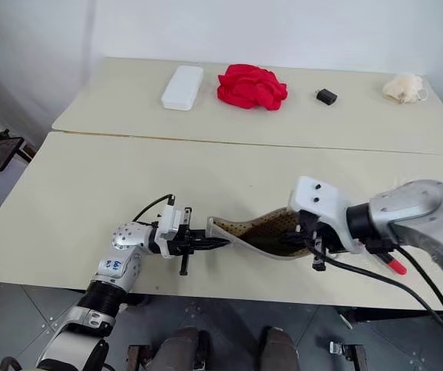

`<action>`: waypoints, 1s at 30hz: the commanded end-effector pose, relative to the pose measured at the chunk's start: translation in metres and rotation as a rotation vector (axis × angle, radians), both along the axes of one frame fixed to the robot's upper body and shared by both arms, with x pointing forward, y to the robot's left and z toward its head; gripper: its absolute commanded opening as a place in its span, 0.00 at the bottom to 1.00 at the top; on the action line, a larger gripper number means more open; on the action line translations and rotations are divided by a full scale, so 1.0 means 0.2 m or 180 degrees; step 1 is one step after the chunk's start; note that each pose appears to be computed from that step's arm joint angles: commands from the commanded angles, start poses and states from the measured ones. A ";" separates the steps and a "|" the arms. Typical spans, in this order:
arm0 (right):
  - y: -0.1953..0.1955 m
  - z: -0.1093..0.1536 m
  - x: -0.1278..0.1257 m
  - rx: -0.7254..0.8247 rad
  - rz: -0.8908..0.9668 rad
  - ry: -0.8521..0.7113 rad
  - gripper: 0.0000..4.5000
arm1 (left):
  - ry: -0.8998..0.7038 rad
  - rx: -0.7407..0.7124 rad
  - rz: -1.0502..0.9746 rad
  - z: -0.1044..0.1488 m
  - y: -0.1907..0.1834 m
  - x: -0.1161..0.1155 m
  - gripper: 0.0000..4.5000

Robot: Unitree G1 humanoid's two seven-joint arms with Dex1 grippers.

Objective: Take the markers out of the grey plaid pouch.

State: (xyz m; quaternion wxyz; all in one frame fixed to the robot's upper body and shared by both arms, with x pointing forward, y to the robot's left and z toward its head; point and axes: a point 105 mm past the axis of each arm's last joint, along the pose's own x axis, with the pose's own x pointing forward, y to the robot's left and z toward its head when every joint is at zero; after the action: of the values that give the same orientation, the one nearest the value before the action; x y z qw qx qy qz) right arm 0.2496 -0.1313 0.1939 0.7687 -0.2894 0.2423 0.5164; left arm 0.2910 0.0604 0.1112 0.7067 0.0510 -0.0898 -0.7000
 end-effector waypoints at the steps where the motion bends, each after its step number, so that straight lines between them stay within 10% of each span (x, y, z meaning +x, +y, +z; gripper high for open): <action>1: 0.04 0.01 0.07 -0.0151 -0.0120 -0.0366 0.01 | 0.0024 -0.0002 -0.0033 0.00 -0.02 -0.02 0.00; 7: 0.13 -0.03 0.03 -0.0223 0.0134 -0.0285 0.13 | 0.0042 0.0007 -0.0058 0.00 -0.02 -0.02 0.00; 18: 0.14 -0.01 0.06 -0.0204 0.0114 -0.0412 0.93 | 0.0082 0.0012 -0.0055 0.01 -0.02 -0.02 0.00; 30: 0.19 -0.08 0.12 -0.0364 0.0209 -0.0564 0.93 | 0.0105 0.0002 -0.0123 0.01 -0.03 -0.03 0.00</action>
State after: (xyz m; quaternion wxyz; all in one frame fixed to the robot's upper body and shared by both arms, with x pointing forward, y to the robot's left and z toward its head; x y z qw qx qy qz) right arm 0.2695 -0.0957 0.1710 0.7498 -0.3728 0.2109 0.5043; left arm 0.2895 0.0576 0.1099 0.7053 0.0336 -0.0713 -0.7046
